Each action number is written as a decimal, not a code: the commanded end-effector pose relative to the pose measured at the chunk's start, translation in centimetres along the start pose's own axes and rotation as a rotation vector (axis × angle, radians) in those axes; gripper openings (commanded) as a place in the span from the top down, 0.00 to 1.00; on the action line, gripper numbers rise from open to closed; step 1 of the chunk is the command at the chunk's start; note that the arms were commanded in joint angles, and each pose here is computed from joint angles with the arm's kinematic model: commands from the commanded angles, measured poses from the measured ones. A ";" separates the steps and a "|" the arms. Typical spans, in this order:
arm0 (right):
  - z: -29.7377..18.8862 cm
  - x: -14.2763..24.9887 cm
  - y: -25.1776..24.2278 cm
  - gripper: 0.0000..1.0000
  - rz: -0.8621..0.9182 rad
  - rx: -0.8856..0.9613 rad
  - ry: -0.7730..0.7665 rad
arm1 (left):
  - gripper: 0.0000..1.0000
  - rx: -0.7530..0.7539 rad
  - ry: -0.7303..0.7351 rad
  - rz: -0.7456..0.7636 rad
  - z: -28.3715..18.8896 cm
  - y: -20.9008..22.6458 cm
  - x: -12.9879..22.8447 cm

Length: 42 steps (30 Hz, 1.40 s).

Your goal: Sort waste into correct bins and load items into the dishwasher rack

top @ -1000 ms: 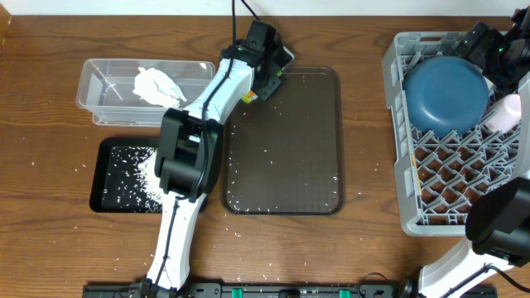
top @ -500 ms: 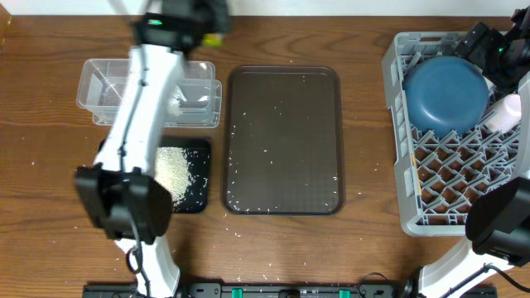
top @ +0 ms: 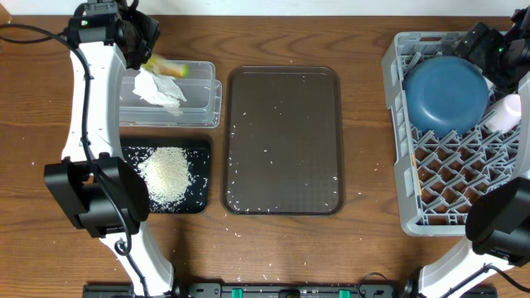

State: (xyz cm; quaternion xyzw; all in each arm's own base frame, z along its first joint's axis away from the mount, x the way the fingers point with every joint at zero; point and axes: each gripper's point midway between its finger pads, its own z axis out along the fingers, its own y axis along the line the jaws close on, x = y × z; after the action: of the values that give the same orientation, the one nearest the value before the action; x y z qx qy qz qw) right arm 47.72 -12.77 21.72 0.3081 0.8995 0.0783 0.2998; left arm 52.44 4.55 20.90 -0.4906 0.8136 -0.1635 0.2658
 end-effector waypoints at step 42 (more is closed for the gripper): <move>-1.3 -0.9 0.2 0.01 0.007 -0.005 -0.035 | 0.34 -0.363 0.115 0.141 -26.1 21.0 12.1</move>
State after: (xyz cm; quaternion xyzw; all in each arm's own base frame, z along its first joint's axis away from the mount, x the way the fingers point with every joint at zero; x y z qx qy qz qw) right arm 47.72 -12.77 21.72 0.3081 0.8995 0.0783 0.2998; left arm 19.80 3.83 28.86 -0.4623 0.8716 -0.0401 0.1579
